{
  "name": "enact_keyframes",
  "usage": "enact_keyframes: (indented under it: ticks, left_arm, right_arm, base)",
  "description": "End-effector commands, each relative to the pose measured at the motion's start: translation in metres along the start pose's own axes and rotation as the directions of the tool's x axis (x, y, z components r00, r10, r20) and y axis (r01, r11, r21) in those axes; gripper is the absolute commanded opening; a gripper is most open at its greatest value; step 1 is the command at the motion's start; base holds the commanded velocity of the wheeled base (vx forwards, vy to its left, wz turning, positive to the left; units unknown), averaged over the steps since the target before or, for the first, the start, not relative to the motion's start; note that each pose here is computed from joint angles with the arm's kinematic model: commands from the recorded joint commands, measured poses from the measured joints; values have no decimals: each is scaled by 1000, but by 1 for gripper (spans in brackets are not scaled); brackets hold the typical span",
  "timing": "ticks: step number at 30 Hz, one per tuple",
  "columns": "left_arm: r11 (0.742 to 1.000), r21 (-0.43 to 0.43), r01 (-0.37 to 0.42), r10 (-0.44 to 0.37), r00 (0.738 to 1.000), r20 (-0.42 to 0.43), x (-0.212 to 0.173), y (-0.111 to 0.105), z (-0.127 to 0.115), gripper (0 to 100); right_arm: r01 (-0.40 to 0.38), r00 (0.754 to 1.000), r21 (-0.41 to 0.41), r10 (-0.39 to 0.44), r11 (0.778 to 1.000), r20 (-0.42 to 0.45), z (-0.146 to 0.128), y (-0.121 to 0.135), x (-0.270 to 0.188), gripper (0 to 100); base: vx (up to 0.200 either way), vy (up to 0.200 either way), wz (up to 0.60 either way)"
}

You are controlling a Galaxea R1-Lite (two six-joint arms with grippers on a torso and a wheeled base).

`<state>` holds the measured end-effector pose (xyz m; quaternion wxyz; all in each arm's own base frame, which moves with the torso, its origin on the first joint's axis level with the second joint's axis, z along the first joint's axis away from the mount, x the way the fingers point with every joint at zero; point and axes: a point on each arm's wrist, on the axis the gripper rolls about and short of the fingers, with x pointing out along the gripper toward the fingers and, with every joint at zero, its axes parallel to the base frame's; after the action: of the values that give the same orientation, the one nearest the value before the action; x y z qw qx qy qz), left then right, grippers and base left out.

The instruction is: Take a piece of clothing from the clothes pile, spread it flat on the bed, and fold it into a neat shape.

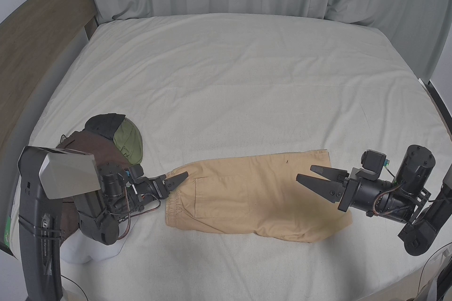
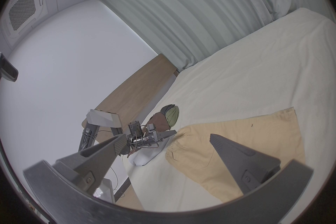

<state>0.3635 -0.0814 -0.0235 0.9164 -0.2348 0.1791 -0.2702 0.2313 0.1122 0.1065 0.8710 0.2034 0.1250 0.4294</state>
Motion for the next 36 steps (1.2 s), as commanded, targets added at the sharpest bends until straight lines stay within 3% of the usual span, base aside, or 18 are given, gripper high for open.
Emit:
enact_keyframes:
  ticks: [1, 13, 36]
  left_arm:
    - [1000, 3, -1, 1, 1000, 12, -5, -2, 5, 100]
    - [999, -9, -32, 32, 999, 13, -10, 9, 6, 100]
    - [996, -61, -67, 60, 992, -115, -4, 22, -40, 100]
  right_arm:
    - [1, 1000, 2, -1, 1000, -3, -1, 0, 0, 100]
    - [6, 1000, 6, -6, 1000, -19, -5, -2, 2, 100]
    - [13, 999, 13, -13, 1000, -31, -8, -5, 3, 100]
  base:
    - [0, 0, 0]
    - [0, 0, 0]
    - [0, 0, 0]
